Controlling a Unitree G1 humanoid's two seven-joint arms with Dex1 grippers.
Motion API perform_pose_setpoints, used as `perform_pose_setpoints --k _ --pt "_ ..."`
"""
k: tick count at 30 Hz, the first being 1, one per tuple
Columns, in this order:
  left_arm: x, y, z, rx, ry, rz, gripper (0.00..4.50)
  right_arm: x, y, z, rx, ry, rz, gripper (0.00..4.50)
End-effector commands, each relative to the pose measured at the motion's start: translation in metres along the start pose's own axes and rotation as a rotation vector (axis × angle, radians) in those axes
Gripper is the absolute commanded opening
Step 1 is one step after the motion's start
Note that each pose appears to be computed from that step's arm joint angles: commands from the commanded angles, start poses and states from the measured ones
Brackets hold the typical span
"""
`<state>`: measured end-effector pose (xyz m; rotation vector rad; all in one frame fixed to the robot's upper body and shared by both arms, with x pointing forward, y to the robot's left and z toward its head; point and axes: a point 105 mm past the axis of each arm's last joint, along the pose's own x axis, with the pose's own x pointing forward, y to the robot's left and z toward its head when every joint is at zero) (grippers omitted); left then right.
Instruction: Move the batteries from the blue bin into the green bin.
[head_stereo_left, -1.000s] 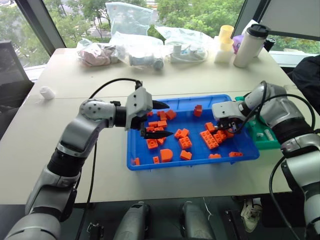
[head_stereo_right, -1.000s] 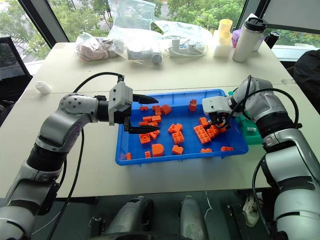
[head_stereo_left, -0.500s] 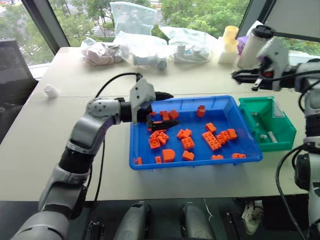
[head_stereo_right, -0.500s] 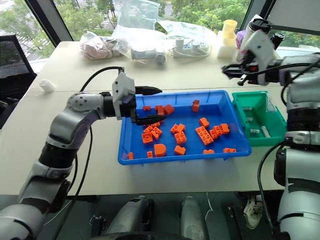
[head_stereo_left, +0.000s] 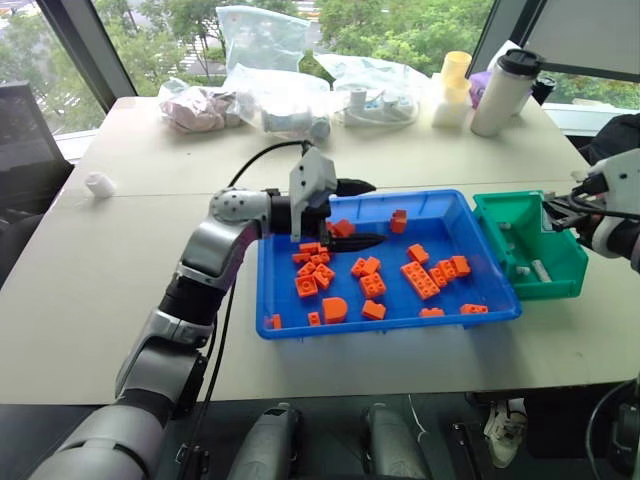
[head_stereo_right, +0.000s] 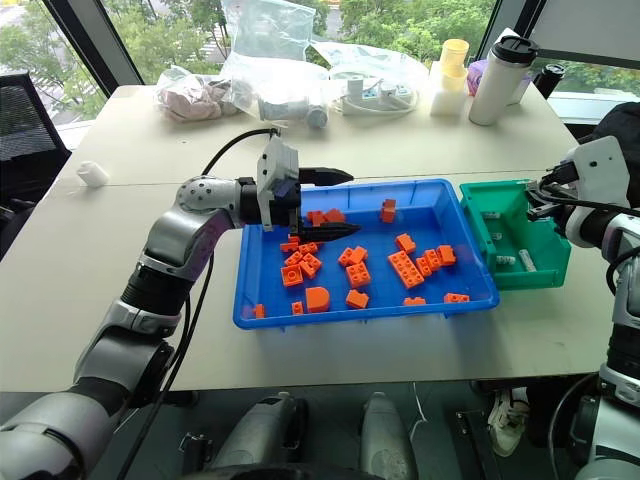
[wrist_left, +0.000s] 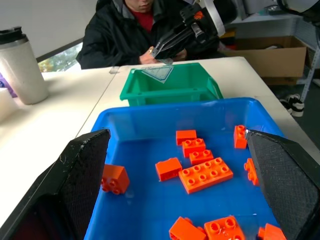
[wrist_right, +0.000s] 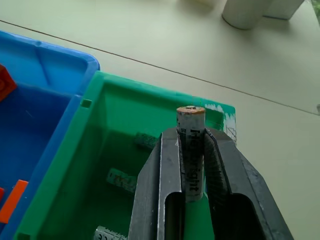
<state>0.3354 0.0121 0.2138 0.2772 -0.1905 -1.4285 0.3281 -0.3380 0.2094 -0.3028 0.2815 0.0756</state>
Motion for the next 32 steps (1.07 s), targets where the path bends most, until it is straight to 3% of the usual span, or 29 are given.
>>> perform_pose_setpoints --k 1,5,8,11,17,20,23,28,32 --pt "-0.002 0.001 0.009 0.044 -0.015 -0.001 4.50 -0.004 -0.002 0.009 -0.026 -0.035 -0.004 2.37" --pt "-0.007 0.004 0.003 0.046 0.007 0.037 4.50 -0.002 0.000 0.011 -0.029 -0.044 0.003 4.47" --pt "-0.013 0.008 0.002 0.055 0.013 0.079 4.50 0.000 0.001 0.023 -0.055 -0.108 0.004 4.47" --pt "-0.033 0.021 0.022 0.137 0.023 0.219 4.50 -0.019 0.021 0.063 -0.078 -0.383 0.104 4.47" --pt "-0.084 0.027 0.032 0.079 0.002 0.510 4.50 -0.039 0.037 0.062 0.021 -0.540 0.130 4.47" --pt "-0.107 0.021 0.034 0.029 0.003 0.676 4.50 -0.046 0.038 0.051 0.085 -0.571 0.079 4.47" --pt "-0.129 0.006 0.028 -0.135 -0.035 0.817 4.50 -0.052 0.049 0.032 0.174 -0.564 0.096 4.47" --pt "-0.144 -0.025 0.019 -0.172 0.062 0.861 4.50 -0.062 0.063 0.017 0.252 -0.549 0.167 4.47" --pt "-0.162 -0.031 0.007 -0.216 0.085 0.950 4.50 -0.065 0.064 0.013 0.266 -0.543 0.162 4.47"
